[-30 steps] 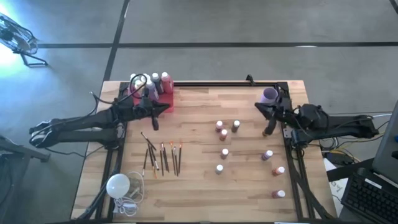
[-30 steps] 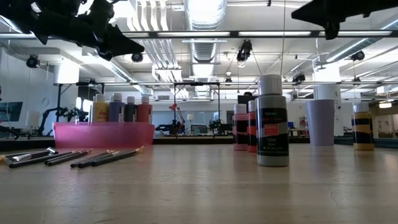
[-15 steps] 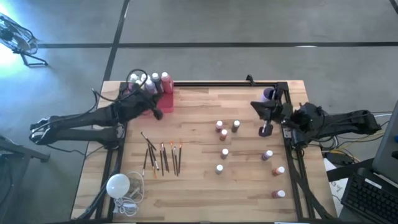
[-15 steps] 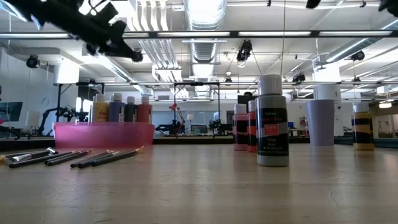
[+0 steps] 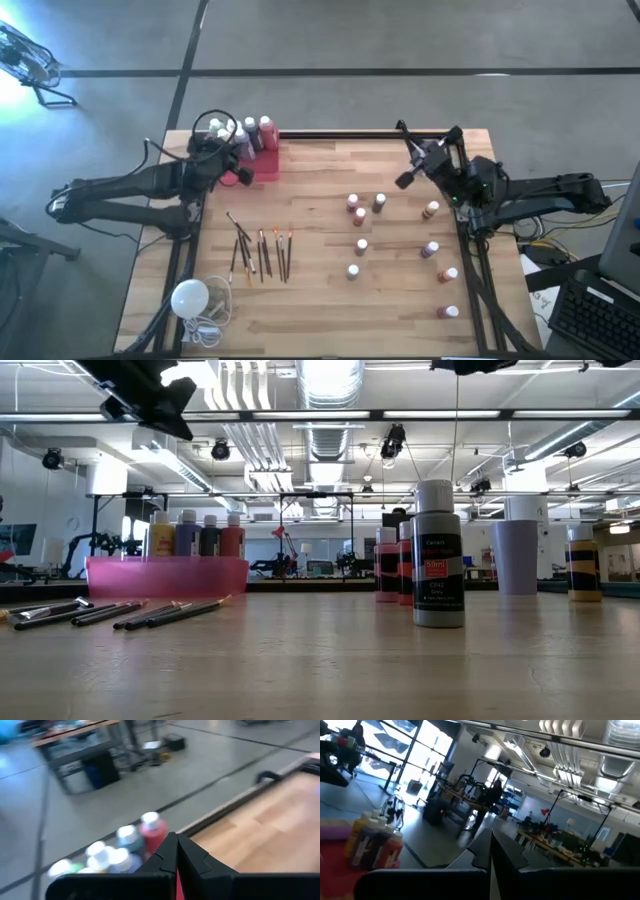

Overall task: Pick & Place Paint Supplies
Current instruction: Put the gold paint brush into the purple cup

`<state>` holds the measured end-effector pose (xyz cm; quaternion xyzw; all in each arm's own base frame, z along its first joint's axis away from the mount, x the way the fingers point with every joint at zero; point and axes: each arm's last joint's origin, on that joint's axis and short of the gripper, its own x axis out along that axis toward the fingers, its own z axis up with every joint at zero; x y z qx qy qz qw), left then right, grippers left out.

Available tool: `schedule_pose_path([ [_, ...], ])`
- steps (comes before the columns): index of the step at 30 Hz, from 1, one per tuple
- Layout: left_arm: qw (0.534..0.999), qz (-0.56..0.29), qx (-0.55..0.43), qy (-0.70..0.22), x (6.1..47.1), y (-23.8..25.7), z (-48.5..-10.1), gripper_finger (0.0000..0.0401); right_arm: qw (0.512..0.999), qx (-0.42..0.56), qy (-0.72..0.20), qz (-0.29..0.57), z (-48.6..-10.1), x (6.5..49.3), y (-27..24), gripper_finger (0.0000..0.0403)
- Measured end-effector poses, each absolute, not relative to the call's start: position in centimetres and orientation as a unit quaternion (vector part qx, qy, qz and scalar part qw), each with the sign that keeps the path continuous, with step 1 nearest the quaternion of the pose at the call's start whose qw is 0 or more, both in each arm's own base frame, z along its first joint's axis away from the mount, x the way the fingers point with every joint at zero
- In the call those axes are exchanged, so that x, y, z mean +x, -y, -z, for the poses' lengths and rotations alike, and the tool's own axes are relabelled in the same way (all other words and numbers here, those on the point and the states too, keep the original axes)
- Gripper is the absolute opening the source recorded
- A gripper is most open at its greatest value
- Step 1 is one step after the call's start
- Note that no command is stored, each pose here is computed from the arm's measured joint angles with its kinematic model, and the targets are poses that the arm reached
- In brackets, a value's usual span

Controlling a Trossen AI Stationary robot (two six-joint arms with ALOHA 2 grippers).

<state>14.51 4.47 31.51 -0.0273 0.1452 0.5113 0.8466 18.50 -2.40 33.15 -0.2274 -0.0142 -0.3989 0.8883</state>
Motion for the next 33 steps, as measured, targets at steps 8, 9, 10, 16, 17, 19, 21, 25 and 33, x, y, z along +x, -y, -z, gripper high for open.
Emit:
schedule_pose_path([
  [8, 0.837, -0.531, -0.079, -0.107, 14.5, -4.4, -31.5, 0.0003, 0.895, -0.245, 0.040, 0.370, -33.2, 20.2, 3.4, 0.0008],
  [9, 0.841, -0.524, -0.088, -0.106, 14.6, -4.4, -31.4, 0.0003, 0.897, -0.246, 0.042, 0.366, -33.3, 20.4, 3.5, 0.0008],
  [10, 0.844, -0.516, -0.096, -0.108, 14.6, -4.4, -31.3, 0.0003, 0.898, -0.243, 0.045, 0.363, -33.4, 20.6, 3.5, 0.0008],
  [16, 0.846, -0.511, -0.106, -0.110, 14.7, -4.4, -31.1, 0.0015, 0.902, -0.246, 0.035, 0.353, -33.3, 21.9, 3.6, 0.0008],
  [17, 0.846, -0.511, -0.108, -0.110, 14.8, -4.4, -31.1, 0.0017, 0.901, -0.251, 0.028, 0.352, -33.1, 22.1, 3.7, 0.0008],
  [19, 0.846, -0.509, -0.116, -0.108, 14.9, -4.4, -30.9, 0.0018, 0.894, -0.274, 0.007, 0.355, -32.7, 22.5, 3.7, 0.0008],
  [21, 0.847, -0.504, -0.127, -0.107, 15.0, -4.3, -30.9, 0.0017, 0.885, -0.293, -0.015, 0.361, -32.2, 23.0, 3.8, 0.0008],
  [25, 0.849, -0.499, -0.131, -0.116, 15.4, -4.4, -30.6, 0.0016, 0.882, -0.301, -0.043, 0.359, -31.0, 24.1, 4.0, 0.0008],
  [33, 0.845, -0.501, -0.134, -0.130, 16.5, -4.5, -29.9, 0.0016, 0.881, -0.311, -0.072, 0.349, -29.7, 25.9, 4.1, 0.0008],
])
